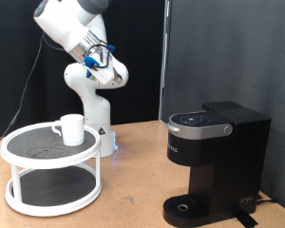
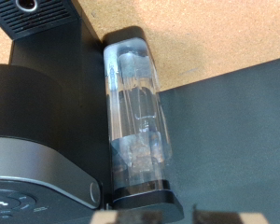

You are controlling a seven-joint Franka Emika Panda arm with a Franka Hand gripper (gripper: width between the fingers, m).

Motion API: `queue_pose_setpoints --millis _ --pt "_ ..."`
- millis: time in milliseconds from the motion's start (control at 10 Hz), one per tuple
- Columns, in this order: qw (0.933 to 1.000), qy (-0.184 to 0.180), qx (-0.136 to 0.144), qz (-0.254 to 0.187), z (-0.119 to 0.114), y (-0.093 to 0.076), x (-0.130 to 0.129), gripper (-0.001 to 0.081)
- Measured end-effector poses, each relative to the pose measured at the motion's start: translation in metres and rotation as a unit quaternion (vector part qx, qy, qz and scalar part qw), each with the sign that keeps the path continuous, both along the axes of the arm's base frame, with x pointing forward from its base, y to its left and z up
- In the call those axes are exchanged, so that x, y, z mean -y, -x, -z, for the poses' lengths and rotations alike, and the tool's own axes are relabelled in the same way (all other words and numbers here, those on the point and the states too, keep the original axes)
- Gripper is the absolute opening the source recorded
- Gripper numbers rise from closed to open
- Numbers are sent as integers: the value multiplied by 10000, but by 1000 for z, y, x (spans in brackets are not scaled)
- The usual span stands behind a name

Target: Make a cup of coffee with the keurig machine

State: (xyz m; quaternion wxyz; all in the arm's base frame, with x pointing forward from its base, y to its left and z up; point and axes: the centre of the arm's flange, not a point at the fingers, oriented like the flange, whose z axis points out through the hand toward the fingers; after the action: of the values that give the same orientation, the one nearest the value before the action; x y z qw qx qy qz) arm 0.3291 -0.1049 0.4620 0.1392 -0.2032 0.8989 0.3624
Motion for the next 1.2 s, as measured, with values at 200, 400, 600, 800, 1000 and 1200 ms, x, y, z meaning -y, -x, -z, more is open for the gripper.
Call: queue_pose_setpoints --millis 200,400,600,800,1000,1200 --pt "9993 95 362 -86 8 2 5 0" --pt "9982 -57 563 -186 12 14 21 0" --pt "9974 -243 460 -500 10 35 47 0" --pt "9971 -97 422 -631 8 52 75 0" --pt "9980 -125 501 -368 5 59 91 0" --pt "9968 -110 562 -552 8 62 91 0"
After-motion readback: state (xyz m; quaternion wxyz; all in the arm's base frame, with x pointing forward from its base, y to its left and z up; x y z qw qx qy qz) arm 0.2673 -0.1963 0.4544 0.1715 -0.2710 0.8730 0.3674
